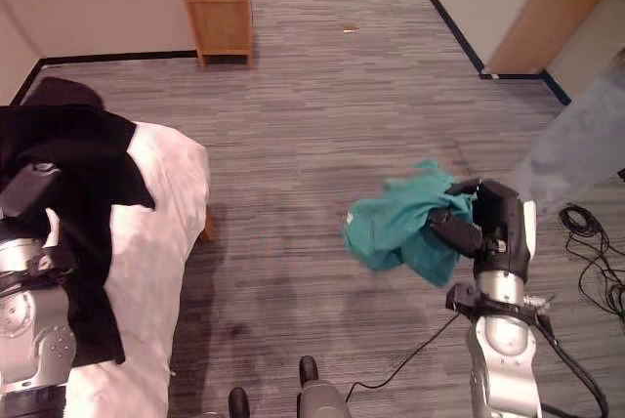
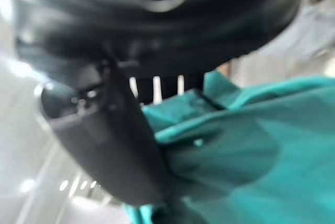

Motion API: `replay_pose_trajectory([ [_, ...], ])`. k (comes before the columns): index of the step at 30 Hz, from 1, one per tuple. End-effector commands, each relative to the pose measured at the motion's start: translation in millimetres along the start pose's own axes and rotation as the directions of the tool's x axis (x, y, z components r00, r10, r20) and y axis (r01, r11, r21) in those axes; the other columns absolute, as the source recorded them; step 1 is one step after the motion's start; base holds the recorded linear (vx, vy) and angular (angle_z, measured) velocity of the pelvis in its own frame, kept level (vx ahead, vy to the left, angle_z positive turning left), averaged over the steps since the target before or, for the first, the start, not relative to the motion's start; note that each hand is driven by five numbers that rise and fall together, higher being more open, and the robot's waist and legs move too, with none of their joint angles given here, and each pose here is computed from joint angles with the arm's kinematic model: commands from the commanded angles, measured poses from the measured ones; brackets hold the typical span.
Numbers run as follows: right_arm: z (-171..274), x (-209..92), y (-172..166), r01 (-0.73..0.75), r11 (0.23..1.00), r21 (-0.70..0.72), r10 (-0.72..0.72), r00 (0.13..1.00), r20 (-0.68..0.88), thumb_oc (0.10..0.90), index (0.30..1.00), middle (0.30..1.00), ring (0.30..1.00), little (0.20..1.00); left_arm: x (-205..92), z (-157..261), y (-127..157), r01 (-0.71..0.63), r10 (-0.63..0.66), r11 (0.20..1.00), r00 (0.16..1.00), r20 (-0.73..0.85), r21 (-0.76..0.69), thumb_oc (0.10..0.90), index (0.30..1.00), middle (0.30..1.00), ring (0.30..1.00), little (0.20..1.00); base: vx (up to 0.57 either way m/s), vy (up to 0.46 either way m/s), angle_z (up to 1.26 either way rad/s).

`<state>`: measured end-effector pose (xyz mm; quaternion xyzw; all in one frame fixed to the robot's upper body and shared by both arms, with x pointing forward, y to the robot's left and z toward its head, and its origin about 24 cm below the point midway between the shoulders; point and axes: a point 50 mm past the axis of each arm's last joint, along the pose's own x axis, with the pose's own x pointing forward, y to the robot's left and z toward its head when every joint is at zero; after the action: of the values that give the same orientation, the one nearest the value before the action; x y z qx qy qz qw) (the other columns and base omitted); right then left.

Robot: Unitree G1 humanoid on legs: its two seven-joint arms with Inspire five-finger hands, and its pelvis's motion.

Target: Pick up bed clothes into laundry basket.

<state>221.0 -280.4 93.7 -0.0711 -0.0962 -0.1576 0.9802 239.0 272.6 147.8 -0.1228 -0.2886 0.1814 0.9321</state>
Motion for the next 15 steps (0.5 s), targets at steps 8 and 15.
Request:
replay_pose_trajectory([
  [8, 67.8, 8.9, -9.6, 0.066, 0.976, 0.206, -0.142, 0.914, 0.380, 0.400, 0.300, 0.300, 0.300, 0.300, 17.8, 39.5, 1.6, 0.064, -0.089, 0.989, 0.979, 0.185, 0.134, 0.400, 0.300, 0.300, 0.300, 0.300, 0.02, -0.003, -0.22],
  [15, 78.9, 28.6, -13.3, 0.012, 0.989, 0.145, -0.070, 0.913, 0.401, 0.400, 0.300, 0.300, 0.300, 0.300, 36.4, 58.8, -9.0, 0.132, -0.192, 0.961, 0.950, 0.246, 0.242, 0.400, 0.300, 0.300, 0.300, 0.300, 0.01, 0.035, -0.08],
])
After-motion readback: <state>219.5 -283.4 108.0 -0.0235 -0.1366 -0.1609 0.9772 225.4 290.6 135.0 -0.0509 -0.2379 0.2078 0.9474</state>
